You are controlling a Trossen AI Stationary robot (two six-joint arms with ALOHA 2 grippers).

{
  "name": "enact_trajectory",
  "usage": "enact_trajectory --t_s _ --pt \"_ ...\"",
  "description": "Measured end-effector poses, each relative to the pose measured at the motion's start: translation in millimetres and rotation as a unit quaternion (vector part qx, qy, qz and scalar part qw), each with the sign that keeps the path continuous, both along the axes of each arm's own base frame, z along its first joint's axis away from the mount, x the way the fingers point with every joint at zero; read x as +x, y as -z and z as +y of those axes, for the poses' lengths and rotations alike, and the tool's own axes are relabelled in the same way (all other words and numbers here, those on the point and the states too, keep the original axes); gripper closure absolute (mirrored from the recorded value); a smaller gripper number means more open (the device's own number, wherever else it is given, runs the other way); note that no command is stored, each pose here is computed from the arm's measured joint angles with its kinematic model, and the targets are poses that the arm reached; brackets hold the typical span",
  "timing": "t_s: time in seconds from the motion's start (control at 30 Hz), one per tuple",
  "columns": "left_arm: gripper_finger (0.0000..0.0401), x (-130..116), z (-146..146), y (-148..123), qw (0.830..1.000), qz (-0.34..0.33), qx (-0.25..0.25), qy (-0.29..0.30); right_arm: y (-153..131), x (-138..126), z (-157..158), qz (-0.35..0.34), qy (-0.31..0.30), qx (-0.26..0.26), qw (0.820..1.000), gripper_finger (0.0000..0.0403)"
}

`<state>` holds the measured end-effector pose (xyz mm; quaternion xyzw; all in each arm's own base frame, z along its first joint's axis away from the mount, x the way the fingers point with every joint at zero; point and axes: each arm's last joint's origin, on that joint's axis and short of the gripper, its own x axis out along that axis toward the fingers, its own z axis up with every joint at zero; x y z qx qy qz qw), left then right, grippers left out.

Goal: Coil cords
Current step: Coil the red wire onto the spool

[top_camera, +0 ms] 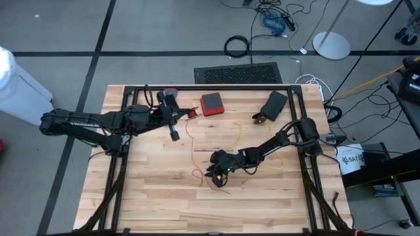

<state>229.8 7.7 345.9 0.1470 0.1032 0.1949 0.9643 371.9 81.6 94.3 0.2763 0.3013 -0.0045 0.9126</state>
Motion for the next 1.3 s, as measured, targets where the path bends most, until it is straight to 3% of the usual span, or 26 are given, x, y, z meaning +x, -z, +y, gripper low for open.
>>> enact_trajectory --t_s 0.53,1.3 --pt "0.0401 0 0 1 1.0 0.006 -0.001 0.0 -8 1 -1 0.0 -0.007 -0.015 1.0 0.0273" --pt "0.0401 0 0 1 1.0 0.003 -0.008 -0.001 -9 3 7 -0.022 -0.016 0.017 0.999 0.0273"
